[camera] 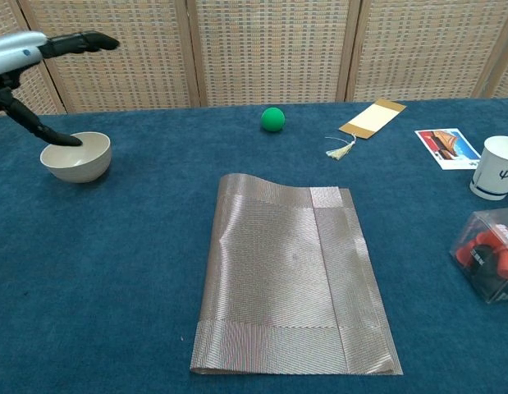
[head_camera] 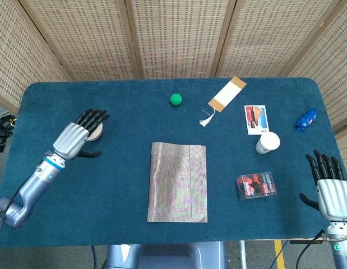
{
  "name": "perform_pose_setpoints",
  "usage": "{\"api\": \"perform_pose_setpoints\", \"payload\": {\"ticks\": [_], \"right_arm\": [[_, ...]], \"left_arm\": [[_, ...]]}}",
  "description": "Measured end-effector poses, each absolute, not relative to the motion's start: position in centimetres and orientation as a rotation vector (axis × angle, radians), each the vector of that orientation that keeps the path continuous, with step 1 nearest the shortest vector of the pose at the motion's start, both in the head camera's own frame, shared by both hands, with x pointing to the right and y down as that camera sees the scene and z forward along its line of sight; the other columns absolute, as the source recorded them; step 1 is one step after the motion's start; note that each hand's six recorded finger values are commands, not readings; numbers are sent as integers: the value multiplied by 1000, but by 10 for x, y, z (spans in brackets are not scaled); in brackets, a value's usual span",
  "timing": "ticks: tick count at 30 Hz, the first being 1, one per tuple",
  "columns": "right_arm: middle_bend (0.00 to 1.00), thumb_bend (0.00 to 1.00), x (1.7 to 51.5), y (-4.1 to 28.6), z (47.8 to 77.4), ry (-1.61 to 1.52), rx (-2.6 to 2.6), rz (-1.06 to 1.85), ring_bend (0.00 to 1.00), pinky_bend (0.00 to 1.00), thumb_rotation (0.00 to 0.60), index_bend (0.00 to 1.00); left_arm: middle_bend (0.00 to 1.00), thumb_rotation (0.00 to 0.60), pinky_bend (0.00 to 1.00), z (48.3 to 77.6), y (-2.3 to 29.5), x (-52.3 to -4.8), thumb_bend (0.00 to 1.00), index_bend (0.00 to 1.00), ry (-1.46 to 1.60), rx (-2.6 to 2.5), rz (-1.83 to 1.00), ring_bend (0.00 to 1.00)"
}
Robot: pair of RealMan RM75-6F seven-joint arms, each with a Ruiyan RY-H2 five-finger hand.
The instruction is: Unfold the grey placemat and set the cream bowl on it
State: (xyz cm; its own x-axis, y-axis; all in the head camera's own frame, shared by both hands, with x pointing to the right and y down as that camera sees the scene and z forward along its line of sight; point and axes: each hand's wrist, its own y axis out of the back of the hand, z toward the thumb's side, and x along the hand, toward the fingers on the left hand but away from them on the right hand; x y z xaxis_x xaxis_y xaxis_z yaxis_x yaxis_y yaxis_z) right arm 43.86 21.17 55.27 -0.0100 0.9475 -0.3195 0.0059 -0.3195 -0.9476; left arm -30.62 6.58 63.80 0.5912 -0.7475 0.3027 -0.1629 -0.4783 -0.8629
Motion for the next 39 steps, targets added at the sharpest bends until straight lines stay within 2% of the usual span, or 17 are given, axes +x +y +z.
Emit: {"api": "perform_pose_setpoints", "payload": {"ticks": [6,10,16,19,27,39], "right_arm": [[0,0,444,210,552,-1065,-1434,1463,0,0,600,0],[0,0,449,208,553,-1075,-1426,1478,0,0,600,0],[0,0,456,206,556,-1081,-1415,1508,0,0,600,0],[0,0,461,205,559,-1080,-1407,1531,0,0,600,0],[0,0,468,203,562,-1083,-1383,1560,0,0,600,0],[0,0,471,203,562,-1088,-1373,1567,0,0,600,0]], "left_arm": [[0,600,0,635,96,-239,4,10,465,-1975,-771,0],[0,600,0,642,116,-194,88,160,306,-1984,-718,0],[0,600,0,653,149,-128,237,283,101,-1992,-616,0],[0,600,0,655,168,-96,266,317,15,-2006,-551,0],[0,600,0,658,194,-48,296,318,-121,-1971,-415,0],[0,600,0,665,222,-14,330,317,-238,-1867,-303,0]]}}
